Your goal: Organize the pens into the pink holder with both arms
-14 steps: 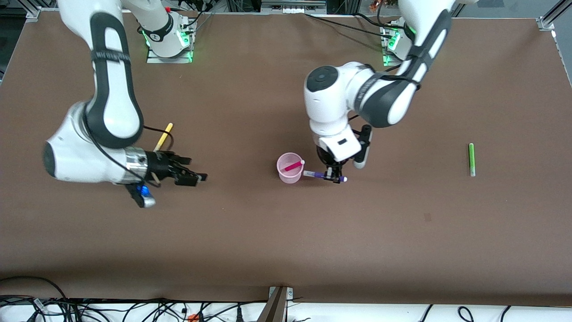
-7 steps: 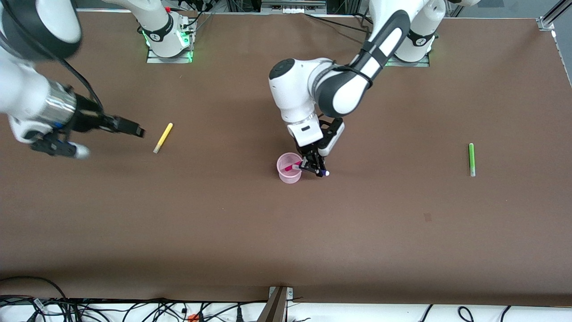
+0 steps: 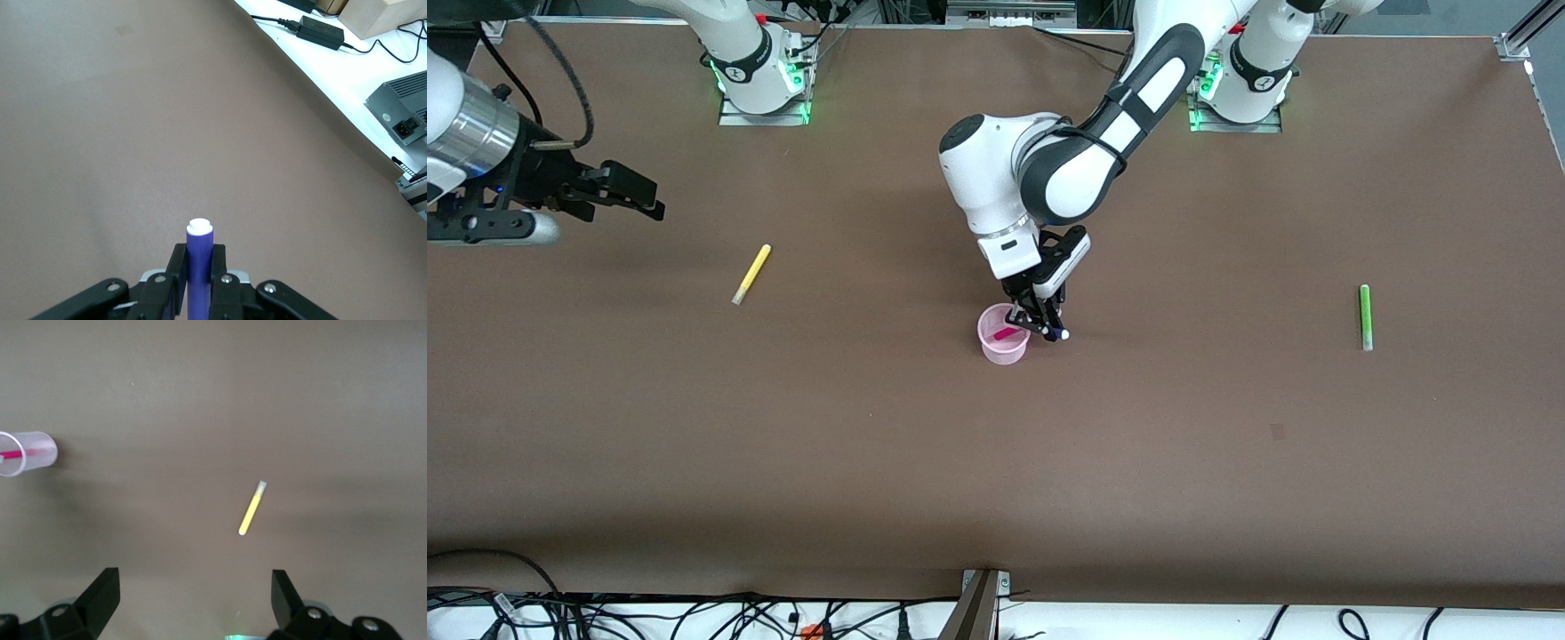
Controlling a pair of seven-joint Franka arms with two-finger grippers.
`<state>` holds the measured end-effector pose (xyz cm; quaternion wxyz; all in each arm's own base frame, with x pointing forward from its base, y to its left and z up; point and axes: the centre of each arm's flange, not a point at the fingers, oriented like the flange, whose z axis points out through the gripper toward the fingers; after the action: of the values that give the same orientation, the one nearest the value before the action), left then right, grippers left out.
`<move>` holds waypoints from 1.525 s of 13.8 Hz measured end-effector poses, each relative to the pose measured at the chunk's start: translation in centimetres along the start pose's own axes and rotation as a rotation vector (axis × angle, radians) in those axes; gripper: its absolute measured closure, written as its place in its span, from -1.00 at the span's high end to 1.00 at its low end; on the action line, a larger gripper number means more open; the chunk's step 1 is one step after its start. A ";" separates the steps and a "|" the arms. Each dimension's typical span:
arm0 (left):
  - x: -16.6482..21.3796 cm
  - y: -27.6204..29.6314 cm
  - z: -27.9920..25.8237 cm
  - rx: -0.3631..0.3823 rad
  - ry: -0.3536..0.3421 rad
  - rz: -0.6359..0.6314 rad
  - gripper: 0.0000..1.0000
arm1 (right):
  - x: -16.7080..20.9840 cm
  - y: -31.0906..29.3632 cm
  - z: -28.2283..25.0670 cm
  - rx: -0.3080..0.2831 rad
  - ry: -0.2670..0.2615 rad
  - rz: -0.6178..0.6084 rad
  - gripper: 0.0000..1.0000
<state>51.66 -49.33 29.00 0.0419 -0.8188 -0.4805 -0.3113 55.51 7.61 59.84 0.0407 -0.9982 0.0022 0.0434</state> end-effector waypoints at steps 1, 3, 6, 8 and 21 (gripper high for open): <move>0.0 0.1 -0.1 -0.003 0.001 -0.002 -0.64 | -0.1 -0.2 -0.1 -0.011 -0.002 -0.008 1.00; 0.1 0.4 -0.1 -0.007 0.001 -0.005 -0.64 | -0.4 0.1 -0.6 -0.021 -0.001 -0.011 1.00; -0.7 0.3 0.1 -0.007 0.002 0.003 -0.64 | -1.4 1.7 -2.3 -0.039 0.017 -0.002 1.00; -0.9 0.3 0.3 -0.006 0.009 0.006 -0.64 | -2.1 2.9 -3.3 -0.050 0.026 -0.016 1.00; -2.5 0.9 1.2 -0.025 0.054 0.014 -0.64 | -2.2 2.2 -5.7 -0.095 0.082 -0.039 1.00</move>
<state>52.10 -51.31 26.92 0.0467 -0.8137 -0.4696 -0.3393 53.74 4.90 65.50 -0.0061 -0.9998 -0.0176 0.0018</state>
